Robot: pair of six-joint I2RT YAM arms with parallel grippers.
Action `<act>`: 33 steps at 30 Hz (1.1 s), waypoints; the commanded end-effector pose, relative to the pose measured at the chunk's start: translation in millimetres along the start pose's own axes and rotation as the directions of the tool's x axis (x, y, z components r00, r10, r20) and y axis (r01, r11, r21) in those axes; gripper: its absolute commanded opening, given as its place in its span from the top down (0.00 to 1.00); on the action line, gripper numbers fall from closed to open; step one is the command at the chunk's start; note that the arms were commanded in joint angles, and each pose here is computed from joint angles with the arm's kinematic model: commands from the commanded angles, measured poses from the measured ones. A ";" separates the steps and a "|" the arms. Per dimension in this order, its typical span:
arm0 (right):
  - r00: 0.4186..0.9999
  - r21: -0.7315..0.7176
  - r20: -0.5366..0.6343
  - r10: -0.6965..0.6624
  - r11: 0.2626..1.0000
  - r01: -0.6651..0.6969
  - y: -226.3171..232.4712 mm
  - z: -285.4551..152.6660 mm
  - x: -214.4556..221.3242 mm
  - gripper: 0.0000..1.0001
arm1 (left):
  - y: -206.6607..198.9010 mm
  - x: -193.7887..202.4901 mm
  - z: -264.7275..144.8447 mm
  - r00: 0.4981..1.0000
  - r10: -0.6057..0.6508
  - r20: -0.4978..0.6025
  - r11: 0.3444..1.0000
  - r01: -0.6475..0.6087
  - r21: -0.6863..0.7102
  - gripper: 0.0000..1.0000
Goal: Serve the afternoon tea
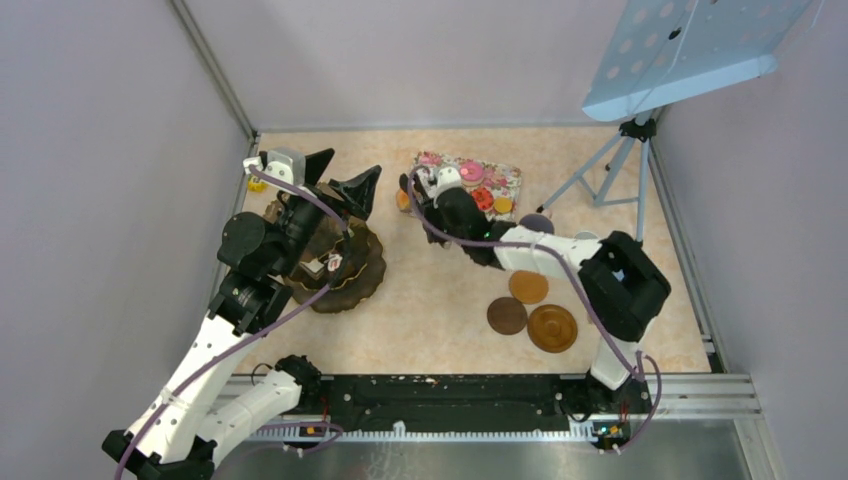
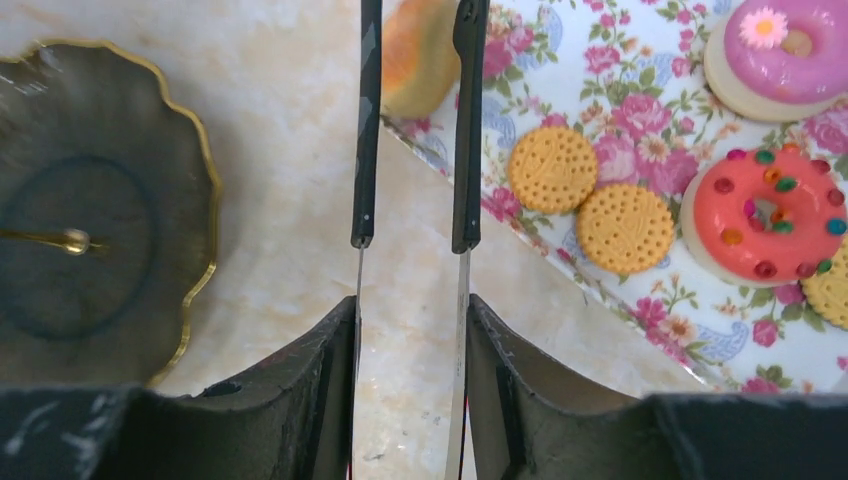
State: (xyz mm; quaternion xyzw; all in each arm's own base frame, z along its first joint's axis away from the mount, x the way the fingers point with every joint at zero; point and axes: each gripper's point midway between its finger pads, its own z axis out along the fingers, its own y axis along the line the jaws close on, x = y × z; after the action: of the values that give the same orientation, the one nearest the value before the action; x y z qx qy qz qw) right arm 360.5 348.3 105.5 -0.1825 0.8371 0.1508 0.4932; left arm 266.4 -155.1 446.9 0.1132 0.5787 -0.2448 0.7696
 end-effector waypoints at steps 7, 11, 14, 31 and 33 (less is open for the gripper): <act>0.921 -0.110 -0.370 0.121 0.979 -0.173 4.0 -41.3 -25.3 0.53 | -1.4 -6.8 2.2 0.999 -0.007 0.034 1.000 0.007 0.002 0.01; 0.908 -0.111 -0.384 0.167 0.968 -0.225 -5.9 -36.2 -33.1 0.52 | -1.0 -3.9 3.8 1.000 -0.006 0.027 1.000 0.006 0.001 0.01; 0.906 -0.102 -0.399 0.142 0.975 -0.198 -10.9 -34.7 -34.5 0.51 | -1.3 -3.2 4.2 1.000 -0.008 0.025 1.000 0.008 0.003 0.01; 0.904 -0.077 -0.426 -0.045 0.997 0.014 -29.5 -17.7 -50.5 0.50 | -0.7 -3.0 4.4 1.000 -0.006 0.025 1.000 0.006 -0.001 0.01; 0.899 -0.067 -0.432 -0.065 0.997 0.040 -32.8 -12.8 -51.2 0.49 | -1.0 -2.6 4.6 1.000 -0.006 0.023 1.000 0.006 0.001 0.01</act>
State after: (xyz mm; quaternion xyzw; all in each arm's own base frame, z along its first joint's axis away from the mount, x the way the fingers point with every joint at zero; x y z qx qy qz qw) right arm 376.8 325.0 150.5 -0.2246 0.9196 0.1460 0.2873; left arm 270.4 -157.4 441.8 0.1146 0.5849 -0.2433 0.7653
